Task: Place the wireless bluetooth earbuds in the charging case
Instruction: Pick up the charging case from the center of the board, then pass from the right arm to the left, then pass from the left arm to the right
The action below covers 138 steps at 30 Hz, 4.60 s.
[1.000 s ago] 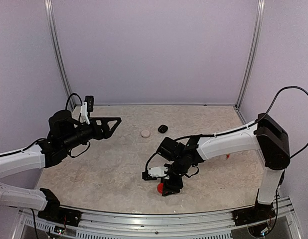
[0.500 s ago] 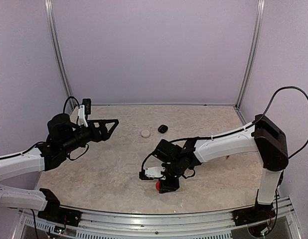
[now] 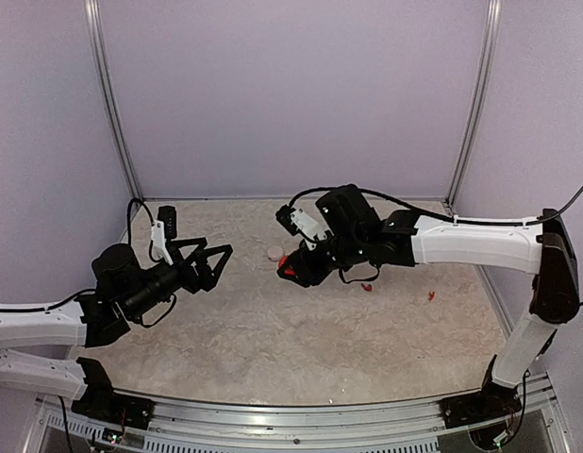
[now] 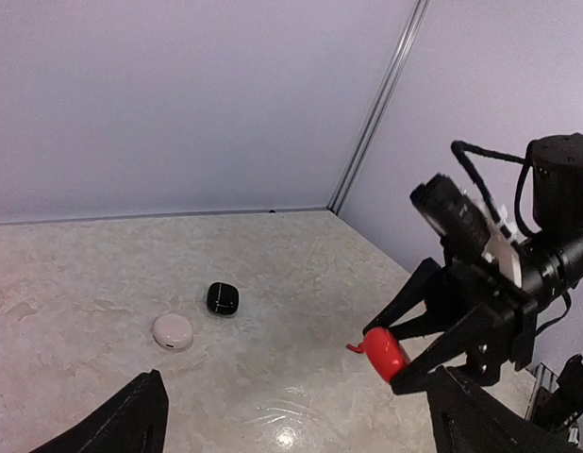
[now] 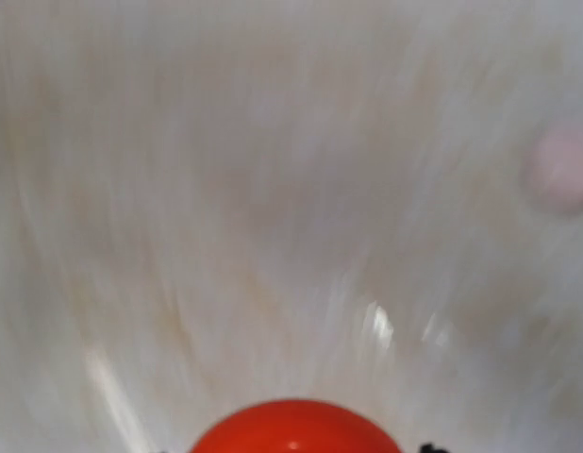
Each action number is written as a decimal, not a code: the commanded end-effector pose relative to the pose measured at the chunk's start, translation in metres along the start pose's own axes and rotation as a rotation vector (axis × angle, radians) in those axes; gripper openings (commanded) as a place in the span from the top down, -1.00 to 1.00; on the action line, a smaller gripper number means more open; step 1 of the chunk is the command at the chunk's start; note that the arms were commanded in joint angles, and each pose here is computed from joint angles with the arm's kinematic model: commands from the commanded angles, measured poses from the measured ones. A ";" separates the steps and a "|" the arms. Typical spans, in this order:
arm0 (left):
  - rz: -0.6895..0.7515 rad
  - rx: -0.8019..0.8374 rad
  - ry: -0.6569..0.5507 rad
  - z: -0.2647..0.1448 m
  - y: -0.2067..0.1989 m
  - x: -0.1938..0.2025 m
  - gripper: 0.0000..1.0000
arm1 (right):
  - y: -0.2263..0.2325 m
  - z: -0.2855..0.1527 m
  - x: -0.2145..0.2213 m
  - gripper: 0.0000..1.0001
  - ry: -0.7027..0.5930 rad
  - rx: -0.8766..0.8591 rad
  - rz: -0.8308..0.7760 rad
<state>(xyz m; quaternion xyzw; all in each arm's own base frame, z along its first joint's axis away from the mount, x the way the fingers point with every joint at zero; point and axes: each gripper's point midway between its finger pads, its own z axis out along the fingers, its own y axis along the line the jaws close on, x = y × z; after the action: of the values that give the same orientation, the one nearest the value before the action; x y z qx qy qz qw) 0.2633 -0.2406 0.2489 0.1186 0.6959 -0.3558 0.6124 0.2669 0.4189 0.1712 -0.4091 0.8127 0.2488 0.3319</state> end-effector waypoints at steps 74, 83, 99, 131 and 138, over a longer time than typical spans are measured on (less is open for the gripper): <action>0.117 0.236 -0.295 0.032 -0.126 -0.027 0.67 | 0.055 -0.161 -0.113 -0.88 -0.739 -0.227 0.131; 0.103 0.570 -0.278 -0.008 -0.158 -0.038 0.67 | 0.076 -0.199 -0.105 -0.62 -0.639 -0.457 -0.176; 0.109 0.736 -0.195 -0.015 -0.184 -0.033 0.73 | 0.122 -0.177 -0.089 -0.27 -0.452 -0.650 -0.301; 0.144 0.732 -0.149 0.001 -0.193 -0.024 0.21 | 0.124 -0.170 -0.091 0.66 -0.449 -0.644 -0.290; 0.135 0.714 -0.135 0.005 -0.190 -0.019 0.16 | 0.123 -0.175 -0.093 0.67 -0.469 -0.633 -0.290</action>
<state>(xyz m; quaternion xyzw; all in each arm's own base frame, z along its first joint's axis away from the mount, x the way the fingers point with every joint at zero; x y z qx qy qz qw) 0.1546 -0.3727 0.3239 0.3528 0.4826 -0.5437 0.5891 0.1518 0.4167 0.3564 -0.5364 0.5457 0.5198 0.3798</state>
